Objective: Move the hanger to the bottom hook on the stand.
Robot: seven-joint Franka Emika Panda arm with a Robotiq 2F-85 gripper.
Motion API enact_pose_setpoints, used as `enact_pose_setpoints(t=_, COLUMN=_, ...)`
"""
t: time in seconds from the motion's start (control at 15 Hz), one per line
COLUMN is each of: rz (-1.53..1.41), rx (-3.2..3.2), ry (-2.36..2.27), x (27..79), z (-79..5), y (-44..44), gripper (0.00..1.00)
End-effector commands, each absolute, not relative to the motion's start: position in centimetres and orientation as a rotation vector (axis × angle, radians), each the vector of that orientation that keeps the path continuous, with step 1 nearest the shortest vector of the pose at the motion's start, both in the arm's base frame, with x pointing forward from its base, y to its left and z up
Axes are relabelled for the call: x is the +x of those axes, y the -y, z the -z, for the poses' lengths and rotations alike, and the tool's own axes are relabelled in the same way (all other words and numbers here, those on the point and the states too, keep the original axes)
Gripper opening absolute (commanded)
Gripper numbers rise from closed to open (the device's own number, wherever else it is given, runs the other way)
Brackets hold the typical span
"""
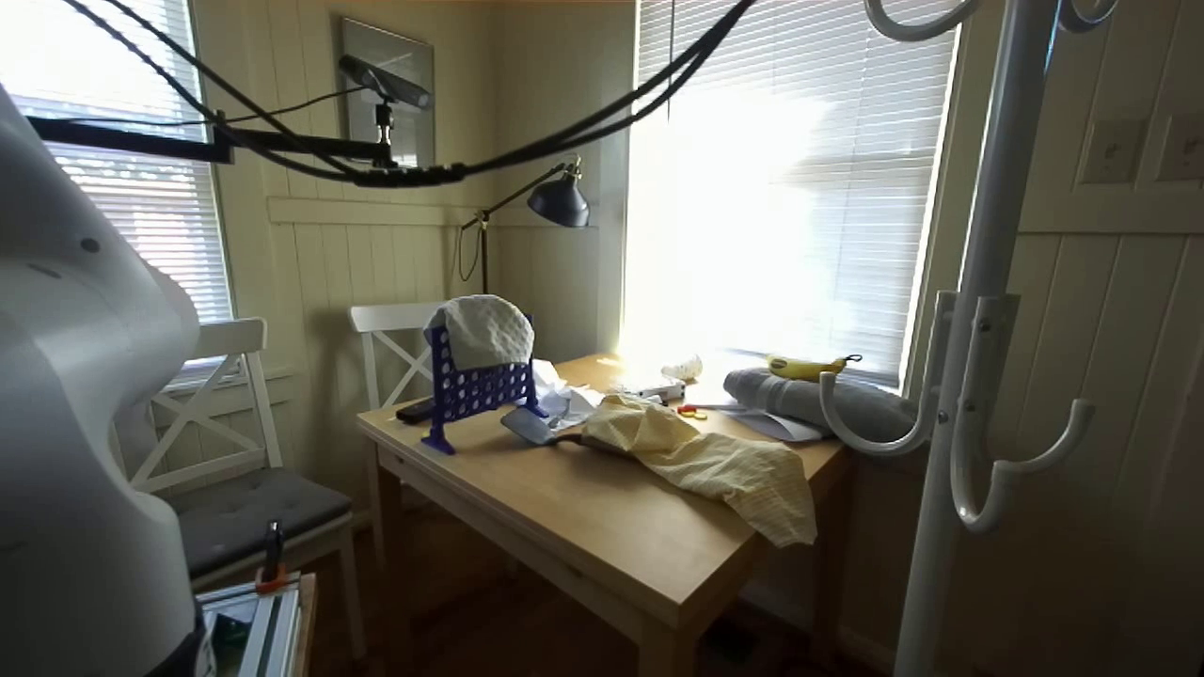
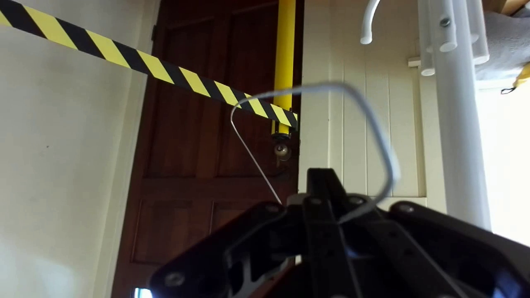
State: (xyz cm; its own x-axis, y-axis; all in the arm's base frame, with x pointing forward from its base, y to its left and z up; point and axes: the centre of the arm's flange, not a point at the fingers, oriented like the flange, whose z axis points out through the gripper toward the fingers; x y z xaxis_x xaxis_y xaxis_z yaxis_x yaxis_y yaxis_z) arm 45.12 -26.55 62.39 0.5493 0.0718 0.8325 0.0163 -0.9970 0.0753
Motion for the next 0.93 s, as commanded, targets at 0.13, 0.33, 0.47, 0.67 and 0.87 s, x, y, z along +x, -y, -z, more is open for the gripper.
enact_pose_setpoints(t=0.13, rz=-1.485, rx=2.715, ry=-0.106, x=44.8, z=-58.6, y=25.2, gripper=0.0)
enact_pose_setpoints(t=0.33, rz=-1.497, rx=2.709, ry=-0.111, x=45.1, z=-57.7, y=25.0, gripper=0.0)
enact_pose_setpoints(t=0.47, rz=-1.53, rx=2.681, ry=-0.103, x=45.5, z=-57.7, y=24.7, gripper=0.0)
enact_pose_setpoints(t=0.67, rz=-1.597, rx=2.639, ry=-0.099, x=46.6, z=-58.8, y=24.2, gripper=0.0)
enact_pose_setpoints(t=0.87, rz=-1.646, rx=2.609, ry=-0.09, x=48.4, z=-61.1, y=24.1, gripper=0.0)
